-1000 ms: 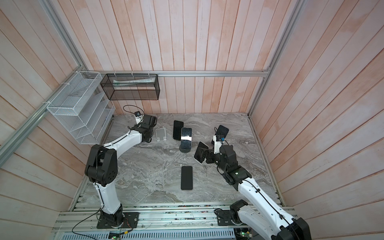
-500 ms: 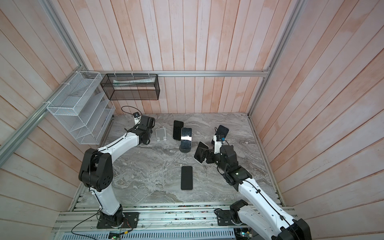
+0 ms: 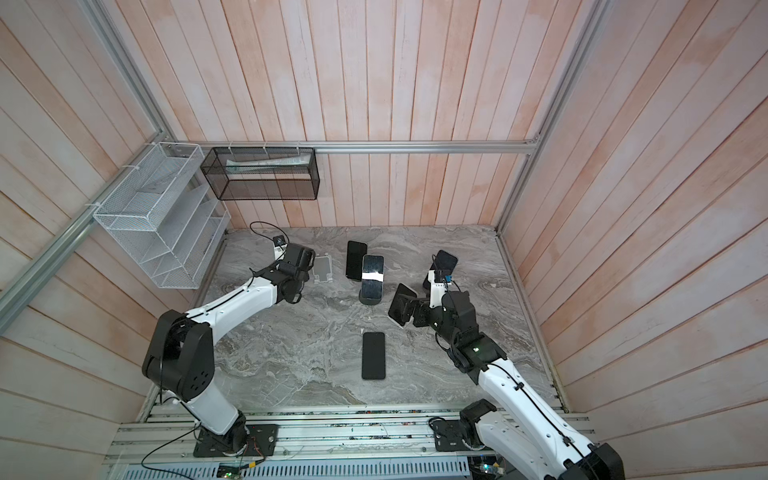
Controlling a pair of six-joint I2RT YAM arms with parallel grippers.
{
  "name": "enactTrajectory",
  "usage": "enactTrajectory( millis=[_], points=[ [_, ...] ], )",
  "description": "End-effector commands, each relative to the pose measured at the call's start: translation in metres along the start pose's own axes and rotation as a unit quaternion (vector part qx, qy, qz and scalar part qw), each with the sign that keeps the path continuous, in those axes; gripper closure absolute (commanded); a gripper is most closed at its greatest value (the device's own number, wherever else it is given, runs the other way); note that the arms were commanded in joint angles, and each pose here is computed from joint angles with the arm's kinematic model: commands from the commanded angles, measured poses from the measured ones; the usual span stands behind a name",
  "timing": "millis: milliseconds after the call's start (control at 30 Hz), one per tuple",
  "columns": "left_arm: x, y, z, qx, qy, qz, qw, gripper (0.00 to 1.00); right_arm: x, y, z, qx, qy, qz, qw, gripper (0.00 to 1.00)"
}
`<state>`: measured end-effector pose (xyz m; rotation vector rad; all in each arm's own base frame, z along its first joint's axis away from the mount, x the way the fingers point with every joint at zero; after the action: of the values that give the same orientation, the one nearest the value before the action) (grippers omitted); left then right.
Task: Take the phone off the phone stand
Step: 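Carry the green-edged phone toward the robot and lower it beside the purple-edged phone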
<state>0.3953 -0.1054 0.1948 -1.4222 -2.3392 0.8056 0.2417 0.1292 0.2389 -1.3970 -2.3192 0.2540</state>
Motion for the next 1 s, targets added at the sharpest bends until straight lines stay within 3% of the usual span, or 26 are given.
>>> enactTrajectory(
  millis=[0, 467, 967],
  points=[
    [0.003, -0.014, 0.001, -0.002, -0.004, 0.011, 1.0, 0.32, 0.0, -0.004, -0.005, -0.004, 0.008, 0.002, 1.0, 0.03],
    [0.012, -0.057, 0.042, 0.05, 0.042, 0.042, 0.997, 0.33, 0.002, -0.01, -0.01, -0.009, 0.012, 0.001, 1.0, 0.04],
    [-0.001, -0.103, 0.096, 0.123, 0.107, 0.1, 0.982, 0.34, -0.005, -0.018, 0.0, -0.008, 0.038, 0.025, 0.999, 0.05]
  ],
)
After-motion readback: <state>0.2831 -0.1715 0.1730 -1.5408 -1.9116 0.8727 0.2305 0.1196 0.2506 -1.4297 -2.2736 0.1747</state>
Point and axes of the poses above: each gripper's point midway between its finger pads, its own y axis out along the fingers, its own x axis along the line the jaws close on, z = x × y, the point moved 6 cm from there along -y, back along the fingers, and after that the axes turned 10 degrees about -y, right-handed, at the moved point
